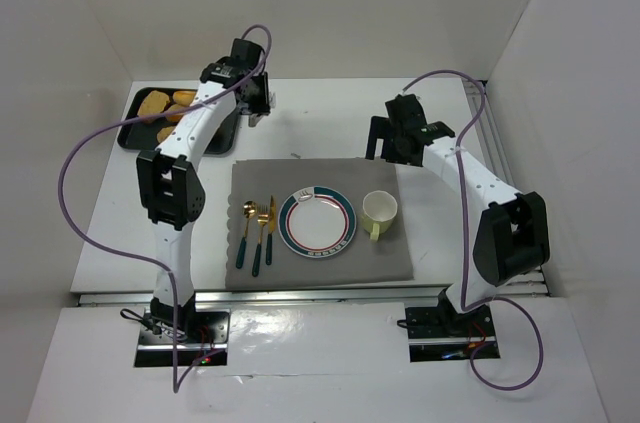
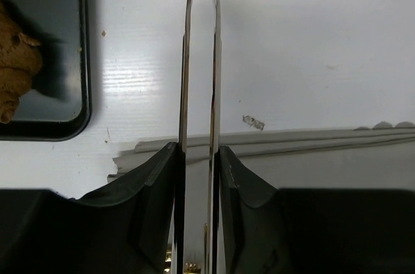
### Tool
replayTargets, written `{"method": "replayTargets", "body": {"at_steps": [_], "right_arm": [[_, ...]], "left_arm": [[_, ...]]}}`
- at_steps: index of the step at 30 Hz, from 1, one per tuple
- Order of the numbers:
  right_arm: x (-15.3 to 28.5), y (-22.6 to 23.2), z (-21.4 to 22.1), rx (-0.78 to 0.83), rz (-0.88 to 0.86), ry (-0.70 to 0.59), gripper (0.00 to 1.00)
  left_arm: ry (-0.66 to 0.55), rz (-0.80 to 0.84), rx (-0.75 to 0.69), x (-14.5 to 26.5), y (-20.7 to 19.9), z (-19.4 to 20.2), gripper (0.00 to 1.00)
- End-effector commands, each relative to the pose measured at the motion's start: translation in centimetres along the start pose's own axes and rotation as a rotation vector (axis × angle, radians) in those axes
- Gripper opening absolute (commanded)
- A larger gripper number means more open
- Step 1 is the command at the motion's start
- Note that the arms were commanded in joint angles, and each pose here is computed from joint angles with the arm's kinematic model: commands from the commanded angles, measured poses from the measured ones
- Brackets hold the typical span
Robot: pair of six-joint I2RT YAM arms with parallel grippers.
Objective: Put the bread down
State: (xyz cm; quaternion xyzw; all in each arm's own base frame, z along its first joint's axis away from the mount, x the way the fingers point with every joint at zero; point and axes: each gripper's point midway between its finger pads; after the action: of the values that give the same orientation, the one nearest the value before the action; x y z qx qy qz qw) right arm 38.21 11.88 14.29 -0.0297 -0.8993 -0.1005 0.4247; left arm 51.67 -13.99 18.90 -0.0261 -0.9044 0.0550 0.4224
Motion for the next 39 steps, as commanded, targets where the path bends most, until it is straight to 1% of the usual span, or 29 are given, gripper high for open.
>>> {"method": "replayTargets", "body": {"at_steps": [1, 3, 5, 6, 7, 9, 10, 12, 15, 16, 17, 18, 19, 20, 22, 23, 25, 27, 30, 32, 35, 37, 38, 39], "right_arm": [[0.9, 1.1, -2.4, -0.021, -0.049, -0.070, 1.00], [1.1, 0.9, -2.4, -0.022, -0.040, -0.077, 1.00], [1.4, 0.6, -2.1, -0.021, -0.038, -0.072, 1.00], [1.6, 0.3, -2.0, -0.022, -0.027, -0.077, 1.00], [1.9, 0.2, -2.3, -0.024, -0.023, -0.090, 1.00], [2.0, 0.0, -2.0, -0.024, -0.022, -0.088, 1.00], [2.0, -0.1, -2.1, -0.024, -0.012, -0.093, 1.00], [1.8, -0.3, -1.7, -0.022, -0.007, -0.083, 1.00], [1.3, -0.1, -1.2, -0.019, -0.019, -0.066, 1.00], [1.3, 0.1, -1.1, -0.019, -0.030, -0.060, 1.00], [0.9, 0.2, -1.0, -0.018, -0.028, -0.056, 1.00], [0.4, 0.1, -0.7, -0.016, -0.022, -0.044, 1.00], [0.4, 0.1, -0.7, -0.016, -0.022, -0.044, 1.00], [0.0, 0.0, -0.4, -0.013, -0.016, -0.032, 1.00], [-0.1, 0.1, -0.4, -0.012, -0.012, -0.025, 1.00], [-0.1, 0.1, -0.4, -0.012, -0.012, -0.025, 1.00], [-0.1, 0.1, -0.4, -0.012, -0.012, -0.025, 1.00], [-0.1, -0.1, -0.5, -0.012, -0.004, -0.029, 1.00], [-0.5, 0.0, -0.5, -0.010, -0.001, -0.023, 1.00], [-0.7, 0.2, -0.8, -0.011, -0.001, -0.024, 1.00], [-1.0, -0.1, -0.4, -0.007, 0.016, -0.011, 1.00], [-1.0, -0.3, -0.5, -0.007, 0.024, -0.015, 1.00], [-1.0, -0.3, -0.5, -0.007, 0.024, -0.015, 1.00], [-1.0, -0.3, -0.5, -0.007, 0.024, -0.015, 1.00]], "left_arm": [[-0.018, -0.005, -0.022, 0.8, 0.4, 0.0, 0.42], [-0.021, -0.016, -0.031, 0.9, 0.7, 0.2, 0.41], [-0.039, -0.012, -0.054, 1.7, 0.7, -0.5, 0.40], [-0.023, -0.028, -0.056, 2.1, 1.0, -0.2, 0.40], [-0.035, -0.035, -0.058, 3.0, 1.7, -0.8, 0.40], [-0.065, -0.037, -0.055, 5.1, 2.3, -2.0, 0.43], [-0.046, -0.048, -0.063, 5.8, 3.0, -1.6, 0.44], [-0.090, -0.062, -0.077, 8.1, 3.3, -2.6, 0.48], [-0.062, -0.158, -0.095, 8.6, 5.7, -1.9, 0.54], [-0.075, -0.176, -0.094, 8.8, 6.0, -2.3, 0.58], [-0.066, -0.190, -0.081, 8.4, 6.9, -2.3, 0.59], [-0.082, -0.206, -0.059, 8.7, 8.0, -3.1, 0.59], [-0.069, -0.197, -0.052, 7.8, 8.3, -3.1, 0.59], [-0.090, -0.203, -0.050, 7.7, 8.3, -3.8, 0.59], [-0.084, -0.228, -0.033, 6.2, 9.6, -4.1, 0.59], [-0.090, -0.228, -0.033, 5.7, 9.5, -4.3, 0.57], [-0.103, -0.242, -0.013, 5.3, 10.7, -5.1, 0.56], [-0.088, -0.302, -0.015, 4.4, 11.7, -4.7, 0.56], [-0.104, -0.306, -0.006, 3.4, 12.2, -5.1, 0.56], [-0.070, -0.317, -0.003, 1.8, 12.9, -4.3, 0.55], [-0.059, -0.319, -0.013, -0.2, 13.0, -4.0, 0.55], [-0.068, -0.317, -0.012, -0.8, 13.0, -4.3, 0.55], [-0.051, -0.329, -0.015, -1.6, 13.3, -3.8, 0.55], [-0.063, -0.347, -0.013, -1.3, 13.5, -4.2, 0.54]]}}
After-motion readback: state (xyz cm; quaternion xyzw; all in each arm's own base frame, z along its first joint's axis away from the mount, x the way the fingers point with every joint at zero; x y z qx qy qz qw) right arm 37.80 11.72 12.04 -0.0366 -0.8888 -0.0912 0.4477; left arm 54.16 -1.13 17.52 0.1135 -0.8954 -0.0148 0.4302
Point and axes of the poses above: each gripper's point midway between its finger pads, its own x axis back along the fingers, its own y axis along the line the jaws close on, z = x × y, and after that the axes turned 2 degrees about -x, right-handed
